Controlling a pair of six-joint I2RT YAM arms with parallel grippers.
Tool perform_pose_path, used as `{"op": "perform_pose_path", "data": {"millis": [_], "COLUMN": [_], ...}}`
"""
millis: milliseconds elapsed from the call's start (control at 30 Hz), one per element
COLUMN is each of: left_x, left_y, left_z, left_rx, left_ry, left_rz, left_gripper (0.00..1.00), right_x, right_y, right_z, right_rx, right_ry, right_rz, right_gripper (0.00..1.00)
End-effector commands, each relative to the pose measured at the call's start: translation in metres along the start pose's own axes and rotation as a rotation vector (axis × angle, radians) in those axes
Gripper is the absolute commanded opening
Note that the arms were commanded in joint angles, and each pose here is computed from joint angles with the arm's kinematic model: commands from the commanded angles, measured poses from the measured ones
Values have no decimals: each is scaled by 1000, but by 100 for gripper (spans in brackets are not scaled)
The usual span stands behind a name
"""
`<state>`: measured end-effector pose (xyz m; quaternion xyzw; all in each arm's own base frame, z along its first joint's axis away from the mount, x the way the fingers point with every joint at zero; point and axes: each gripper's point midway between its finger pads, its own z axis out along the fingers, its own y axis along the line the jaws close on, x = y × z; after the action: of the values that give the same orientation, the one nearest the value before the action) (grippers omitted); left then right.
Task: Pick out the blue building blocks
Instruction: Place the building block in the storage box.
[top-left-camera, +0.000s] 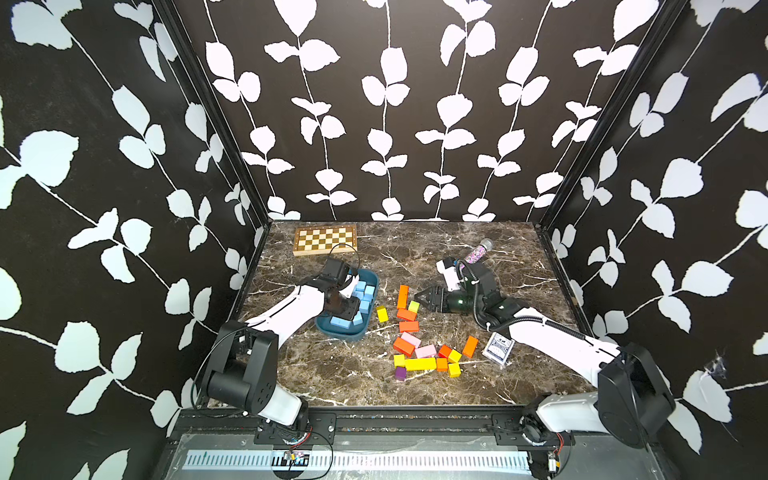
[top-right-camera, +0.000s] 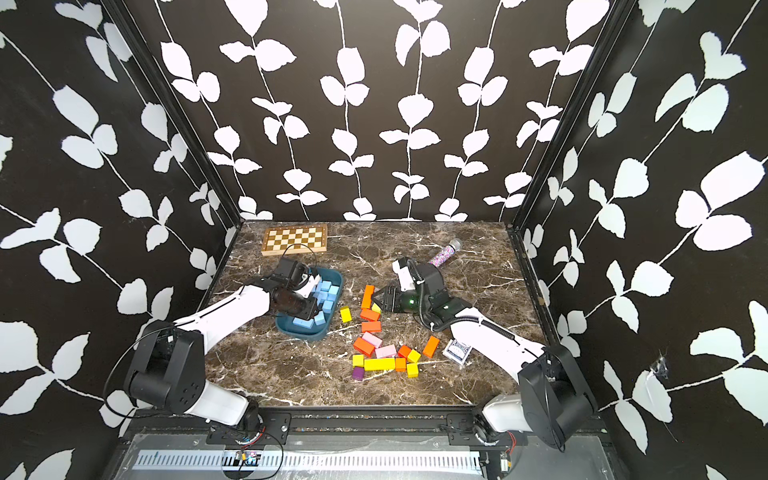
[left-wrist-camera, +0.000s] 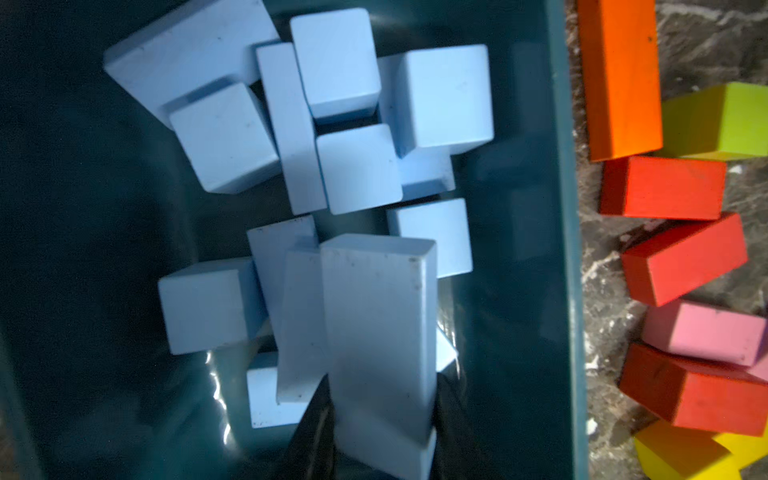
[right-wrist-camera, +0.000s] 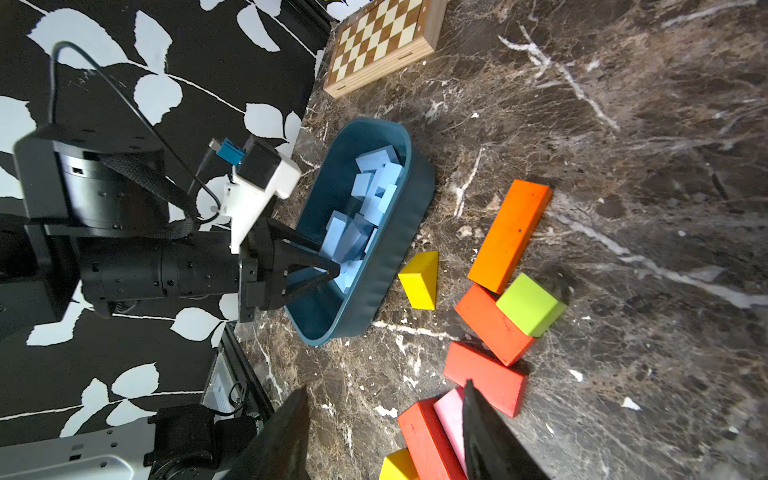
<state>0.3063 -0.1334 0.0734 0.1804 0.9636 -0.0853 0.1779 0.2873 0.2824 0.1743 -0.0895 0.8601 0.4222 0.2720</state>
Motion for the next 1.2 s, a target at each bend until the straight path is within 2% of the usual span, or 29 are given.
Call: {"op": "perform_pose_path", "data": {"millis": [0,133,300,433,467,500,533,567,600,667,733,867,933,1000,1100,1167], "left_x": [-5,-4,-6,-12,-13,-14,-15,-15,-16,-19,-25,-44,-44,-37,-25,-21], "left_y": [7,11,11,14,15,16,17,17,18,21,33,58,76,93,104,110], "left_z": [-12,-19,-34,-52,-56,-59,-64,-67,-71,-82,-96,-126,-133,-129,-101,-85], "left_rx": [-47,-70,-63,-85,-90,-97,-104,-107,-114,-141,-222,-379,-492,-577,-563,-553], "left_ry": [-19,-38,-82,-137,-149,-159,-171,-183,-194,-231,-293,-536,-645,-717,-705,-706], "left_rz": [1,1,25,52,59,64,69,76,85,107,123,148,110,58,38,22], "left_gripper": [19,27,51,64,68,70,73,80,98,99,99,99,99,99,99,99], "right_x": [0,0,-4,-12,-17,-21,-25,-29,-34,-43,-52,-70,-77,-83,-86,-85], "right_y": [-6,-12,-28,-46,-49,-53,-59,-63,-68,-80,-96,-130,-145,-159,-179,-194], "right_z": [-7,-12,-21,-38,-43,-49,-56,-63,-71,-87,-106,-143,-161,-175,-186,-187], "right_rx": [48,96,199,301,314,335,359,378,401,462,570,836,965,1064,1145,1166], "right_ry": [-14,-16,-36,-60,-74,-88,-98,-110,-125,-150,-172,-248,-318,-393,-455,-435], "right_rz": [-14,-27,-12,-20,-22,-20,-18,-18,-25,-54,-113,-214,-253,-289,-303,-311], "right_gripper": [56,56,58,62,65,98,99,99,99,99,99,99,99,99,99,99]}}
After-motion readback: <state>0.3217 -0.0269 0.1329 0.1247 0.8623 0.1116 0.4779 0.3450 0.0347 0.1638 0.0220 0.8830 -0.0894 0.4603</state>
